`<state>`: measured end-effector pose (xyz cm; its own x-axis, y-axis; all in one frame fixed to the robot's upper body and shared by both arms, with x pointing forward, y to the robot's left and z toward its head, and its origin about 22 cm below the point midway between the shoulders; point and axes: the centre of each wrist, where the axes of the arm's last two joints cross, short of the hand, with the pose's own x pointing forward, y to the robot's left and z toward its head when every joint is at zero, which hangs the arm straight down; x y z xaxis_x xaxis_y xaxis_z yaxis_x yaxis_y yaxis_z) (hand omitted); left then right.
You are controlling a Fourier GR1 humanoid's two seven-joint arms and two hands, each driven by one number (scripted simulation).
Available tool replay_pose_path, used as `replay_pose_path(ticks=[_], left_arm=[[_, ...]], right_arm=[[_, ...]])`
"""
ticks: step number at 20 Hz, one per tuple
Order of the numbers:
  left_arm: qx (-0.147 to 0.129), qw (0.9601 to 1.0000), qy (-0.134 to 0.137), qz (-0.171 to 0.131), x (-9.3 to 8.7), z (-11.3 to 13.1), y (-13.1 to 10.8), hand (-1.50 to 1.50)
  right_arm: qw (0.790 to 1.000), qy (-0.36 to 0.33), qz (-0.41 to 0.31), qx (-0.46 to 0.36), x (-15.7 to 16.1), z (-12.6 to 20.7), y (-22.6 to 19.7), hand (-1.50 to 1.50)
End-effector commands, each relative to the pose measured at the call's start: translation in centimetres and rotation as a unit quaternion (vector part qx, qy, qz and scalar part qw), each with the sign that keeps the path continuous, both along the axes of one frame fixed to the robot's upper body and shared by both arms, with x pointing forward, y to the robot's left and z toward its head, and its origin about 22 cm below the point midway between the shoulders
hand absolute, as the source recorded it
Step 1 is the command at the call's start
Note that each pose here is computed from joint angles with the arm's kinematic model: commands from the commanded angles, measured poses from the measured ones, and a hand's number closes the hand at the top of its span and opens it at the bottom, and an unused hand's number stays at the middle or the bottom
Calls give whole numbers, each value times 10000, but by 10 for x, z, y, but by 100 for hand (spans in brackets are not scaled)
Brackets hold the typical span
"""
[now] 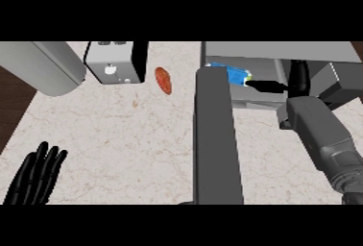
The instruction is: Pick up the milk, place it into the microwave and close the microwave
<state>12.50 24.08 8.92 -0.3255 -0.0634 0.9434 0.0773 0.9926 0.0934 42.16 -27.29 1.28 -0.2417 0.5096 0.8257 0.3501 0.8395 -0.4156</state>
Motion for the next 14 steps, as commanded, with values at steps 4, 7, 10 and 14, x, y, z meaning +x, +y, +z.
replay_pose_path(ticks=[4,7,10,14], left_arm=[[-115,9999,40,-33,-1,-4,-6,-150],[-167,9998,-38,-57,0,-5,-7,-150],[-75,9999,116,17,4,1,-10,-150],[-139,9999,6,47,4,-6,-1,-150]], right_arm=[[9984,273,287,404,-30,-42,-15,-150],[9942,238,664,816,-35,-51,-11,-150],[9897,463,953,961,-40,-60,-1,-150],[9893,766,713,1014,-60,-80,-14,-150]])
